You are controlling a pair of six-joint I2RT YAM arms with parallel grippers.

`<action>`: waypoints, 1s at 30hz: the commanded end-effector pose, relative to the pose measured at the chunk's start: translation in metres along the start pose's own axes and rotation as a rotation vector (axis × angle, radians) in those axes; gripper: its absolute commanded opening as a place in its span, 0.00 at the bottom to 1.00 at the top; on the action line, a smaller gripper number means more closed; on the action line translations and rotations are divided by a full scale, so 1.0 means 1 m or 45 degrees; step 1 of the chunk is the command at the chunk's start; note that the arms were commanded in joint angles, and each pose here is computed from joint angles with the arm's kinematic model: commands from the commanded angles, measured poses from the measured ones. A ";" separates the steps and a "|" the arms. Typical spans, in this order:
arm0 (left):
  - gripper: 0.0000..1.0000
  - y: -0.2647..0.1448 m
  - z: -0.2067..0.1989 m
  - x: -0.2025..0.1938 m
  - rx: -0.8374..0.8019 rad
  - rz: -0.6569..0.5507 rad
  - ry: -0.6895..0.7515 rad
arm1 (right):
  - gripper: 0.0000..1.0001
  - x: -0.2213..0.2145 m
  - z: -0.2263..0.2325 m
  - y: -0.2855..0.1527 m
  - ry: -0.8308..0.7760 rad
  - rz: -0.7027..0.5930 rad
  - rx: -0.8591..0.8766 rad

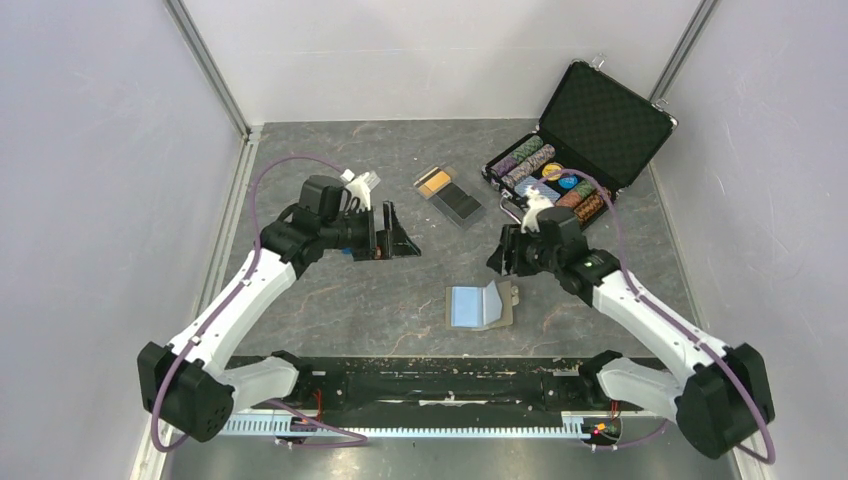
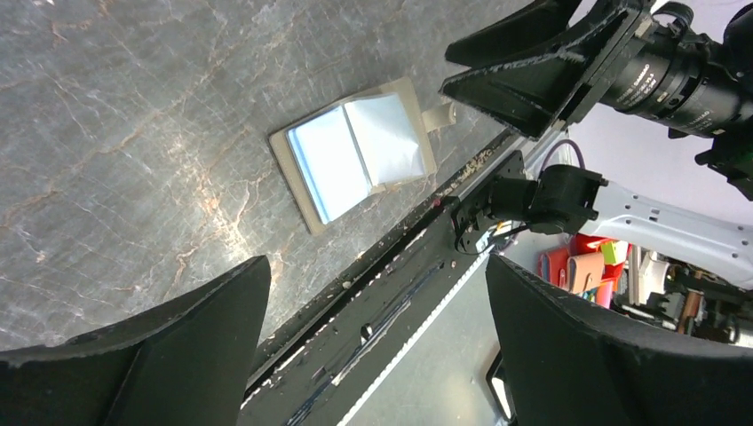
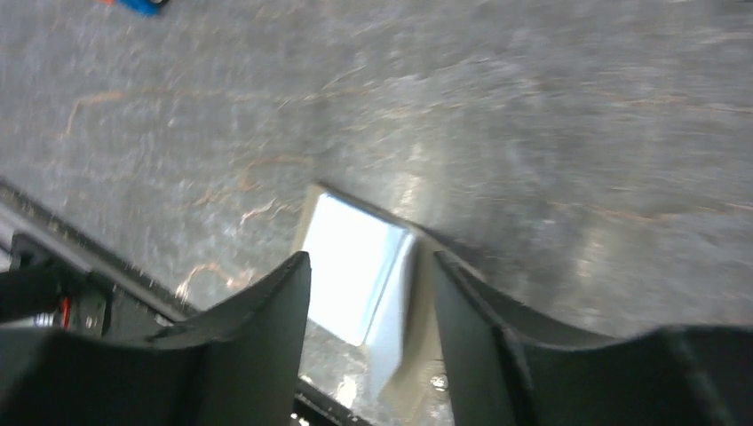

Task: Put the credit cards into the card holder
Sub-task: Place the card holder at the center of the board.

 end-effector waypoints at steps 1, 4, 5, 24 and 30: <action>0.94 0.009 0.002 -0.007 -0.066 0.100 -0.066 | 0.47 0.001 0.034 0.010 -0.167 0.088 0.235; 0.86 0.020 0.006 -0.015 -0.081 0.186 -0.090 | 0.29 -0.016 0.042 0.020 -0.173 0.180 0.274; 0.83 0.025 0.008 -0.018 -0.075 0.215 -0.091 | 0.24 -0.022 0.041 0.023 -0.164 0.201 0.267; 0.46 0.149 0.022 -0.074 0.069 0.750 0.215 | 0.08 -0.099 -0.002 0.036 -0.139 0.445 -0.019; 0.31 0.173 0.040 -0.074 0.171 0.789 0.214 | 0.07 -0.107 -0.002 0.038 -0.116 0.447 0.006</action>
Point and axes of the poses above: each gripper's point midway between its finger pads, its own y axis out along the fingers, its own z axis along the line the jaws close on, x = y × z, the point moved 8 cm from there along -y, back along the fingers, and after that the axes turned 11 degrees about -y, right-handed, at the moved point
